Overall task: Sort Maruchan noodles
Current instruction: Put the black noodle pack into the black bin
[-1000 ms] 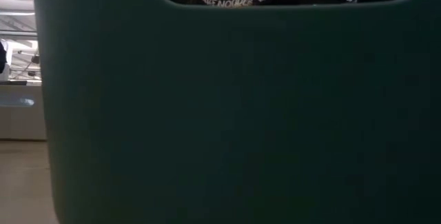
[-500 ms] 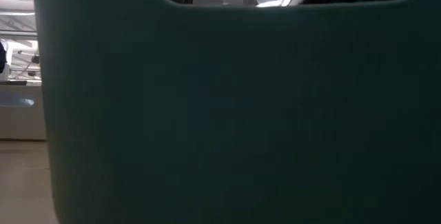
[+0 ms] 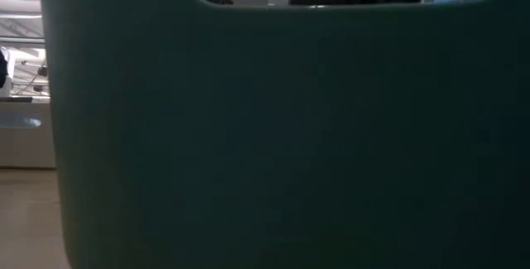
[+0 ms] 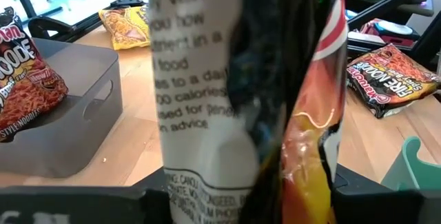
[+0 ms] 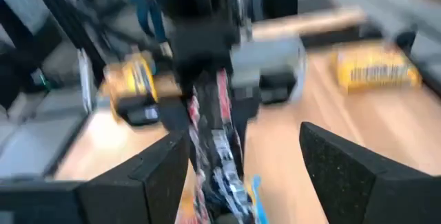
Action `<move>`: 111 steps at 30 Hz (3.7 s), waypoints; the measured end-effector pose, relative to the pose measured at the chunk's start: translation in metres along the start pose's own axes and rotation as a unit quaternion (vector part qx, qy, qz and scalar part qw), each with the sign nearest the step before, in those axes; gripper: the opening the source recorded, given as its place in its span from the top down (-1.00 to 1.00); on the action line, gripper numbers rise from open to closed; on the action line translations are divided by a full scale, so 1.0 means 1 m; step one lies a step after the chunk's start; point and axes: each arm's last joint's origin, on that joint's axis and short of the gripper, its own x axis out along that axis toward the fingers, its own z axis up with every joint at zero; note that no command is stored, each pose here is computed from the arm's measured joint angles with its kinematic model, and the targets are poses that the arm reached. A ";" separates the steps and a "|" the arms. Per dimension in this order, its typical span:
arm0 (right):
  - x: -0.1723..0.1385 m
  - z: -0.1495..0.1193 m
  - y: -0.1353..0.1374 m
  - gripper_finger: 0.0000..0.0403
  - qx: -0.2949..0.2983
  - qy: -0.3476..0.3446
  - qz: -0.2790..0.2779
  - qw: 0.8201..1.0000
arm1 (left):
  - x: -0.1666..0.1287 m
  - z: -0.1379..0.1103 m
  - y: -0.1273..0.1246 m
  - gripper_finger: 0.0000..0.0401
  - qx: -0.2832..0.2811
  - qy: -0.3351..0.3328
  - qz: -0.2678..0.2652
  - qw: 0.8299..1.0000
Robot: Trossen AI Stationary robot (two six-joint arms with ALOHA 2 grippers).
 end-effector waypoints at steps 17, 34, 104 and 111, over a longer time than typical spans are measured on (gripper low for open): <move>0.066 -0.003 -0.007 -0.28 0.003 0.157 0.060 0.986 | 0.000 -0.001 0.002 0.28 0.001 0.005 0.017 1.000; 0.074 -0.010 -0.009 0.27 -0.013 0.163 0.042 0.986 | 0.000 -0.001 0.002 0.28 0.002 0.001 0.020 1.000; 0.024 -0.057 -0.154 0.47 -0.089 0.325 -0.147 0.930 | -0.024 -0.004 -0.003 -0.16 -0.037 0.089 0.075 0.992; 0.028 -0.058 -0.157 0.30 -0.094 0.319 -0.154 0.931 | -0.024 -0.004 -0.003 -0.16 -0.037 0.088 0.078 0.992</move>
